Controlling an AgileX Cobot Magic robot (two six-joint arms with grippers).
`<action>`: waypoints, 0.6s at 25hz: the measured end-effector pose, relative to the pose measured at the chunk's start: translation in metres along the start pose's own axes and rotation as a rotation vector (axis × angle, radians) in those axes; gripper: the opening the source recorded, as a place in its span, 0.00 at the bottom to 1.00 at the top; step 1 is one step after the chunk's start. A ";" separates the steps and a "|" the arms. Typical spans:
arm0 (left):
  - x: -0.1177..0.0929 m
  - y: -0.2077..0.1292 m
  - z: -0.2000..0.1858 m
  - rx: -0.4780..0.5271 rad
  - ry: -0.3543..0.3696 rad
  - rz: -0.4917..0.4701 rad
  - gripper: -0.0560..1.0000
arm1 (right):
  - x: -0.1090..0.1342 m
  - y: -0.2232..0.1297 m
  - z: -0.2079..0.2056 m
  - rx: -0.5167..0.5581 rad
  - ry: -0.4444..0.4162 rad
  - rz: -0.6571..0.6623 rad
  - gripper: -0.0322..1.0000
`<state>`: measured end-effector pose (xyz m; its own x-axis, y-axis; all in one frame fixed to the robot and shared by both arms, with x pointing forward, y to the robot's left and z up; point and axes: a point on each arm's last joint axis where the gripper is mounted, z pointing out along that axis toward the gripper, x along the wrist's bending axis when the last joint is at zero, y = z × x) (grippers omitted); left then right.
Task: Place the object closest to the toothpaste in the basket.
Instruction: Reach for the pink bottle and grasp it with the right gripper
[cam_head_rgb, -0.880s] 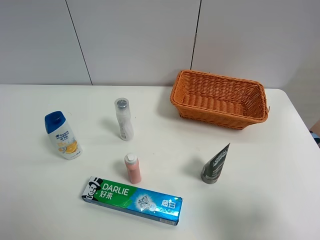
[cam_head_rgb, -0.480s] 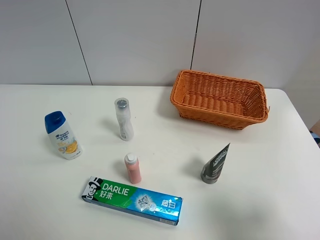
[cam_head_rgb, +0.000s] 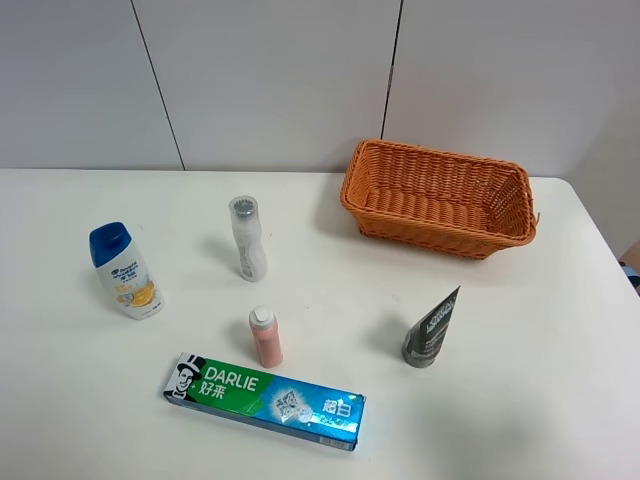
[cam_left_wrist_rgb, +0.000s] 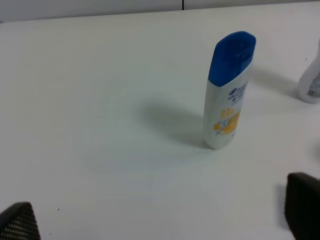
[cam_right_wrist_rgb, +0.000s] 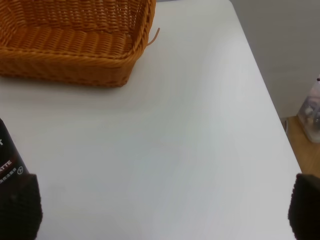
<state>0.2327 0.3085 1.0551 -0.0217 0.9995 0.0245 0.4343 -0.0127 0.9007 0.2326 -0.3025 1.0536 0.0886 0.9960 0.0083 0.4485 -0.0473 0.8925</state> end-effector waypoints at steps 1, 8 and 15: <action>0.000 0.000 0.000 0.000 0.000 0.000 1.00 | 0.000 0.000 0.000 0.000 0.002 0.002 0.99; 0.000 0.000 0.000 0.000 0.000 0.000 1.00 | 0.017 0.043 0.005 0.085 0.222 -0.052 0.99; 0.000 0.000 0.000 0.000 0.000 0.000 1.00 | 0.064 0.132 0.064 0.306 0.523 -0.158 0.99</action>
<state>0.2327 0.3085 1.0551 -0.0217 0.9995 0.0245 0.4343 -0.0127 0.9007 0.3549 -0.2499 1.1433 -0.4119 0.8943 0.1750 0.6620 0.1616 0.7319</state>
